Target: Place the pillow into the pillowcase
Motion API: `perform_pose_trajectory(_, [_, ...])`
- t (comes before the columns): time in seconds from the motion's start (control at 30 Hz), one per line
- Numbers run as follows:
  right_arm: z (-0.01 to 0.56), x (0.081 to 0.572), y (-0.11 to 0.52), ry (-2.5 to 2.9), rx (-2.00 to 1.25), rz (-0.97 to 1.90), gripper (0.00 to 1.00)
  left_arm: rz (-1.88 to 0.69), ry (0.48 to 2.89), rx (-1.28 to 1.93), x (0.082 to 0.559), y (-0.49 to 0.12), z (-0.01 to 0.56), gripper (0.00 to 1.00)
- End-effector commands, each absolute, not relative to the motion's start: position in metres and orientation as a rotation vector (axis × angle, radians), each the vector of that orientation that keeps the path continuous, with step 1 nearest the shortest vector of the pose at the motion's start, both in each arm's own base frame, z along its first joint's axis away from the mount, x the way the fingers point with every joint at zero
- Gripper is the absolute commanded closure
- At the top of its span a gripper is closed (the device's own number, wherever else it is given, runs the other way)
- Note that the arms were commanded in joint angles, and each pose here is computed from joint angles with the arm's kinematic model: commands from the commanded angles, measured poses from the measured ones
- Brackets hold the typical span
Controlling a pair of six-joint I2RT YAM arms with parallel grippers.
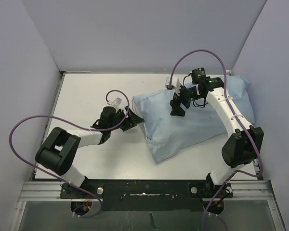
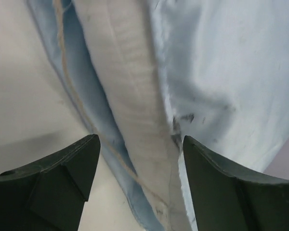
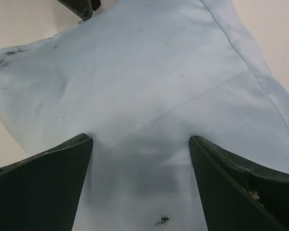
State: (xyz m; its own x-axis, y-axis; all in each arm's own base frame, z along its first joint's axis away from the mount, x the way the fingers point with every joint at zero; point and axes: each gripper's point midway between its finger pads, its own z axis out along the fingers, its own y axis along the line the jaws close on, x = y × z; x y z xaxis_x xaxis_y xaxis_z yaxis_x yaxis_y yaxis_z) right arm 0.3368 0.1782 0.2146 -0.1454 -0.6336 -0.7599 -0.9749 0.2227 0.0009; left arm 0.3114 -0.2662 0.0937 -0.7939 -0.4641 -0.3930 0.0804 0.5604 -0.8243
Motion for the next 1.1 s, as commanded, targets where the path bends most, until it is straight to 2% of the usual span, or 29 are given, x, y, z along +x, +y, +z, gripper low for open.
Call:
perform_pose_trajectory(0.0, [0.197, 0.374, 0.185, 1.871, -1.542, 0.373, 0.17, -1.354, 2.011, -0.231, 0.36, -0.291, 0.145, 0.34])
perform_pose_trajectory(0.07, [0.186, 0.369, 0.196, 1.881, -1.582, 0.407, 0.31, -1.387, 1.978, -0.204, 0.367, -0.299, 0.15, 0.34])
perform_pose_trajectory(0.13, [0.186, 0.36, 0.216, 1.849, -1.628, 0.471, 0.52, -1.438, 1.944, -0.178, 0.373, -0.307, 0.156, 0.35])
perform_pose_trajectory(0.23, [0.203, 0.342, 0.253, 1.739, -1.692, 0.589, 0.99, -1.544, 1.931, -0.175, 0.376, -0.321, 0.156, 0.43])
perform_pose_trajectory(0.43, [0.269, 0.293, 0.32, 1.475, -1.659, 1.005, 1.0, -1.625, 1.877, -0.166, 0.37, -0.334, 0.161, 0.55])
perform_pose_trajectory(0.53, [0.24, 0.31, 0.316, 1.622, -1.6, 0.963, 1.0, -1.594, 1.885, -0.183, 0.369, -0.322, 0.16, 0.77])
perform_pose_trajectory(0.57, [0.224, 0.317, 0.308, 1.688, -1.591, 0.924, 0.98, -1.582, 1.888, -0.196, 0.369, -0.316, 0.158, 0.85])
perform_pose_trajectory(0.63, [0.199, 0.323, 0.289, 1.794, -1.586, 0.881, 0.82, -1.551, 1.913, -0.24, 0.366, -0.302, 0.149, 1.0])
perform_pose_trajectory(0.73, [0.195, 0.319, 0.26, 1.862, -1.57, 0.913, 0.6, -1.481, 1.969, -0.291, 0.363, -0.281, 0.132, 1.0])
perform_pose_trajectory(0.87, [0.225, 0.323, 0.229, 1.814, -1.5, 0.889, 0.39, -1.34, 2.083, -0.31, 0.362, -0.26, 0.114, 1.0])
perform_pose_trajectory(0.97, [0.245, 0.327, 0.212, 1.74, -1.545, 0.717, 0.18, -1.213, 2.147, -0.306, 0.367, -0.241, 0.115, 0.64])
perform_pose_trajectory(1.03, [0.262, 0.335, 0.2, 1.705, -1.567, 0.569, 0.04, -1.117, 2.152, -0.286, 0.371, -0.226, 0.126, 0.49])
perform_pose_trajectory(1.07, [0.268, 0.342, 0.192, 1.719, -1.557, 0.498, 0.01, -1.067, 2.146, -0.27, 0.37, -0.216, 0.132, 0.42])
